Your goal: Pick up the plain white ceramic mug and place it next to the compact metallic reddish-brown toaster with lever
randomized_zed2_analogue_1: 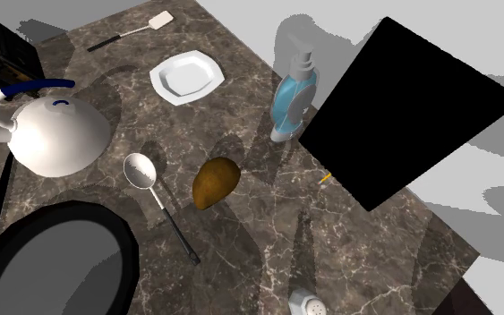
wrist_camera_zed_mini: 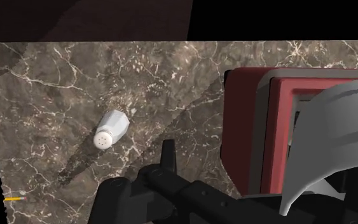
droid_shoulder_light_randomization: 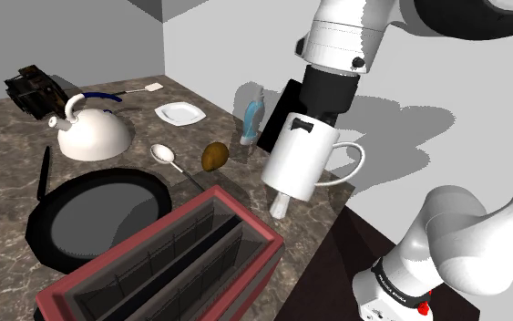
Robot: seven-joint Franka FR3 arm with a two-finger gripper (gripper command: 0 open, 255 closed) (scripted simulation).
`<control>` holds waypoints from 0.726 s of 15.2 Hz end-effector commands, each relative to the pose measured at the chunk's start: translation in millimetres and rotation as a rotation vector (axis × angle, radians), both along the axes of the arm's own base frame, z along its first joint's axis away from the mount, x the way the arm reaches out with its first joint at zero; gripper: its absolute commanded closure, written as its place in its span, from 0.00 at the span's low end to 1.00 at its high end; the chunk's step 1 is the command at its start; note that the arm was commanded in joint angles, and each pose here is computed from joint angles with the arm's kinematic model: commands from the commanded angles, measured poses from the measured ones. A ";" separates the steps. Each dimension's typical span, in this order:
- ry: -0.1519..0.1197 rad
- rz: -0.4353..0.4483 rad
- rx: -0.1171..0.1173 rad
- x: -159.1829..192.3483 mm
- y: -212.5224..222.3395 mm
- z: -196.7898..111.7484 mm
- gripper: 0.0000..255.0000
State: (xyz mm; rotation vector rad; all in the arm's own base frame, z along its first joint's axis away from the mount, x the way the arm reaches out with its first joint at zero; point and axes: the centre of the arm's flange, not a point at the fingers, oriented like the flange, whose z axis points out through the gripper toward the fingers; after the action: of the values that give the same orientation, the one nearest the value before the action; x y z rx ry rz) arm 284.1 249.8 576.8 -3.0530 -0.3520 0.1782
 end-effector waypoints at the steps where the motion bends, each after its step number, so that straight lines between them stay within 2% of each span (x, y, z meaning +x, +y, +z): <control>1: 0.015 -0.007 0.002 -3.1 2.0 3.0 0.00; 7: 0.015 -0.007 0.002 -7.5 3.7 -28.3 0.00; 11: 0.015 -0.007 0.002 -7.9 3.8 -31.3 0.00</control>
State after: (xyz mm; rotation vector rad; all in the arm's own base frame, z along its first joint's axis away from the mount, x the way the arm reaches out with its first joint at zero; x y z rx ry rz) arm 276.2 253.5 545.9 -3.0493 -0.3400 0.2011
